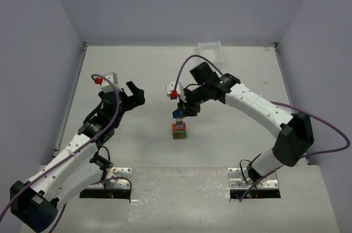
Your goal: Build the wood block tower
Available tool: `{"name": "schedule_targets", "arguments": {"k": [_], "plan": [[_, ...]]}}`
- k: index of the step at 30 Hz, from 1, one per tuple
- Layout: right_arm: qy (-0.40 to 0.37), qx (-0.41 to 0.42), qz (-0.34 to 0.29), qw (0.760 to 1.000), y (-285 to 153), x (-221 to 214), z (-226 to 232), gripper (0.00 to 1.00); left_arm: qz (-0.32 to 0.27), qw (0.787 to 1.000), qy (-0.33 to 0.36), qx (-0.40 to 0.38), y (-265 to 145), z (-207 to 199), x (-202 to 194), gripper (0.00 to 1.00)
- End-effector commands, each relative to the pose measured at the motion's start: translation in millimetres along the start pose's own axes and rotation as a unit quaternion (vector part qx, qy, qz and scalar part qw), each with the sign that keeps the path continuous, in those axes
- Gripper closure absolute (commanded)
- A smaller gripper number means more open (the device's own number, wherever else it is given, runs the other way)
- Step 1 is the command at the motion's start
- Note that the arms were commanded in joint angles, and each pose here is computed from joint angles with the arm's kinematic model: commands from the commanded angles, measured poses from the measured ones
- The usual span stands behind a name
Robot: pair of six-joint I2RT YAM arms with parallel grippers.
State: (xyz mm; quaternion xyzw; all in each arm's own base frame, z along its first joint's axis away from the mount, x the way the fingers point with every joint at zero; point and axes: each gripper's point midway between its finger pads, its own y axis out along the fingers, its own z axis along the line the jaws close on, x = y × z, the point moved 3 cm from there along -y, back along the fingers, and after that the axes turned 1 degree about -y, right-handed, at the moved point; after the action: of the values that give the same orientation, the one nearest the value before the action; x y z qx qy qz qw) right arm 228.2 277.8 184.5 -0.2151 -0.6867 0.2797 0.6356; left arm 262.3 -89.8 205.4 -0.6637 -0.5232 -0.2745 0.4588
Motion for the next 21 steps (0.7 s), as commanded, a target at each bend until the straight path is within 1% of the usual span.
{"name": "schedule_targets", "arguments": {"k": [1, 14, 17, 21], "plan": [[-0.021, 0.002, -0.019, 1.000, -1.9, 10.0, 1.0, 0.63, -0.015, 1.000, -0.004, -0.010, 0.8, -3.4, 6.2, 0.00], [-0.020, 0.003, -0.021, 1.000, -1.3, 9.9, 2.3, 0.55, -0.020, 0.999, -0.008, -0.024, -3.2, -6.0, 8.6, 0.00], [-0.018, 0.002, -0.022, 1.000, -2.1, 11.0, 2.2, 0.51, -0.018, 0.999, -0.008, -0.025, -3.1, -6.1, 7.7, 0.00], [-0.018, -0.011, -0.026, 0.999, -4.4, 13.3, 0.1, 0.41, -0.019, 0.999, -0.008, -0.024, -2.8, -5.8, 7.9, 0.00]]}}
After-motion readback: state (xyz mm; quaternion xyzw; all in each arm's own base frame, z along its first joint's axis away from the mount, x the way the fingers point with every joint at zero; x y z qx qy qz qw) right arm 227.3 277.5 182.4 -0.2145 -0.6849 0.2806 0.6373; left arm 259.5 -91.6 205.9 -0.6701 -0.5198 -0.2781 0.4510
